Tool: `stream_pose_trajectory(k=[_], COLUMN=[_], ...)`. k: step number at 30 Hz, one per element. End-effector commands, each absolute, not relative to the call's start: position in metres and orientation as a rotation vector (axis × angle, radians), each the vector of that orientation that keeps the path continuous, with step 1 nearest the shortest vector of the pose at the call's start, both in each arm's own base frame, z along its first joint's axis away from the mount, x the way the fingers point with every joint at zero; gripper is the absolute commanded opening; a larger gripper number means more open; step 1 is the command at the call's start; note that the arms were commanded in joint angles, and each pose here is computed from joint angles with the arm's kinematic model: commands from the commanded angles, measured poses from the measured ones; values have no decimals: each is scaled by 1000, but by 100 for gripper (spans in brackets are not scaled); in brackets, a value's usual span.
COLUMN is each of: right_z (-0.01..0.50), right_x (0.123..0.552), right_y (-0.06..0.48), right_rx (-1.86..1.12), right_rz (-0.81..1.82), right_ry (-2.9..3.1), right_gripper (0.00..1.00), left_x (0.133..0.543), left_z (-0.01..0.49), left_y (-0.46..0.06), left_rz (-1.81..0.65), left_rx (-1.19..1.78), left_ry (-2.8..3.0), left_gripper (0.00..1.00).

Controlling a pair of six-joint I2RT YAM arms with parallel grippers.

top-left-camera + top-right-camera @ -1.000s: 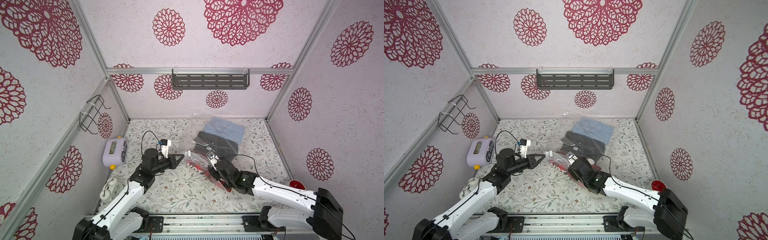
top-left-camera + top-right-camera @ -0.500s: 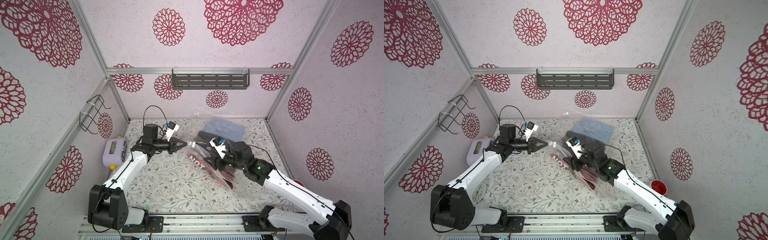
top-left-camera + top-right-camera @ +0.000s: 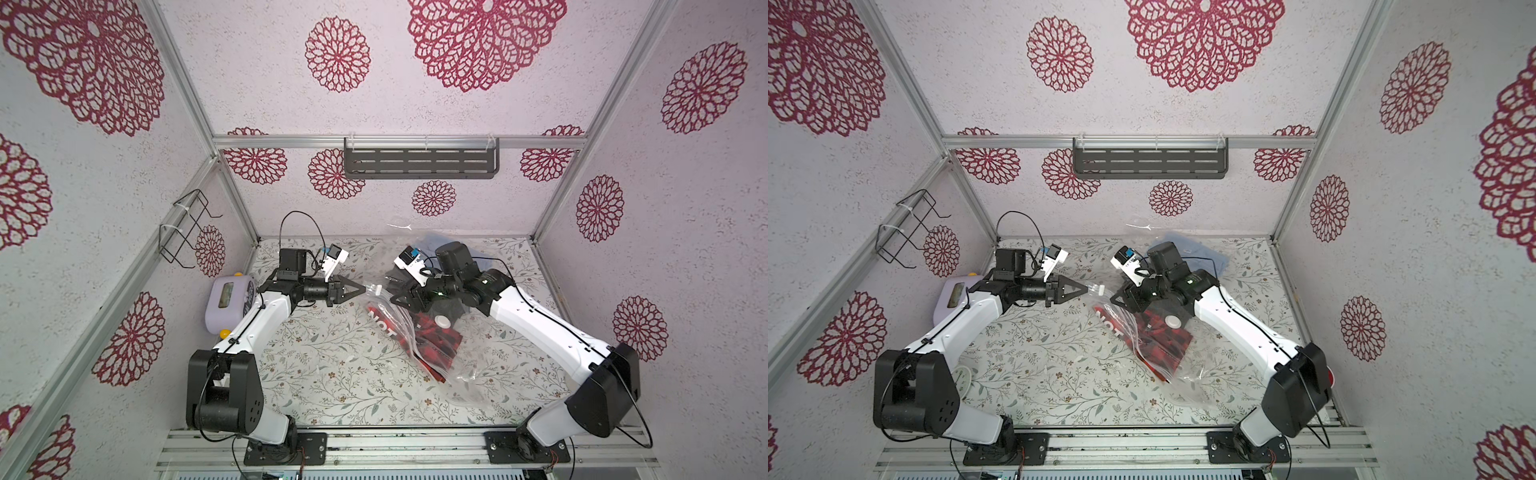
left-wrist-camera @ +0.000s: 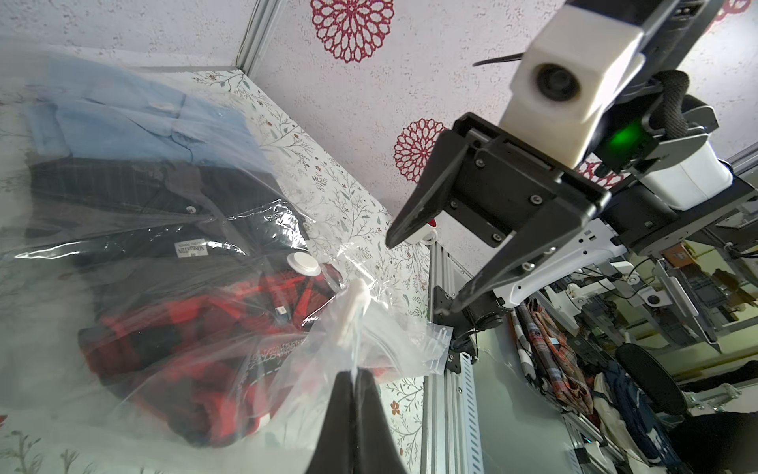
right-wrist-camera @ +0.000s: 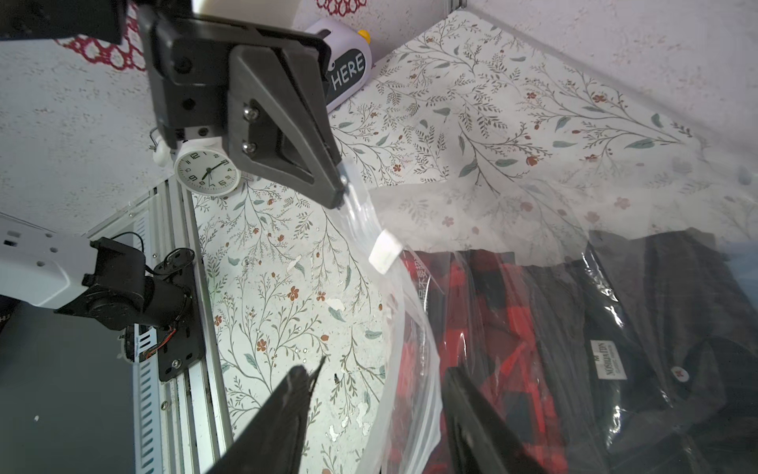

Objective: Place the folded shirt into the vacuum bag
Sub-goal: Adjust the vacuum bag at the center of the board.

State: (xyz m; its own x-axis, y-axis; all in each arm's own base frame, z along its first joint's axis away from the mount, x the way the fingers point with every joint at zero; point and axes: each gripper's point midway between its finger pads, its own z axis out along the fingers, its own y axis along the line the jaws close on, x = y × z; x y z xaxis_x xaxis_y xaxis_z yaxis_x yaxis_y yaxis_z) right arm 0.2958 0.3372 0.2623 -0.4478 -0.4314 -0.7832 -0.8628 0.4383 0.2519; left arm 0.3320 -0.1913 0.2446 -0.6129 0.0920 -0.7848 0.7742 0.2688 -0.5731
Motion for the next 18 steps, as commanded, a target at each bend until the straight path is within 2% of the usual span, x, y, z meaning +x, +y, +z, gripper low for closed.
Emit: stream_pose_trajectory(k=[1, 13, 18], right_z=[265, 250, 249], right_x=[299, 309, 308], right_y=[344, 380, 389], right_rx=[-1150, -1303, -1330], right_rz=[866, 896, 901], right_ry=[2044, 2057, 2052], right_gripper=[54, 46, 39], left_x=[327, 328, 331], left_z=[260, 258, 256], left_y=[-194, -195, -195], left_rz=[-1399, -1413, -1421], left_rx=[839, 837, 834], left_ry=[1839, 1842, 1847], left_gripper=[0, 0, 0])
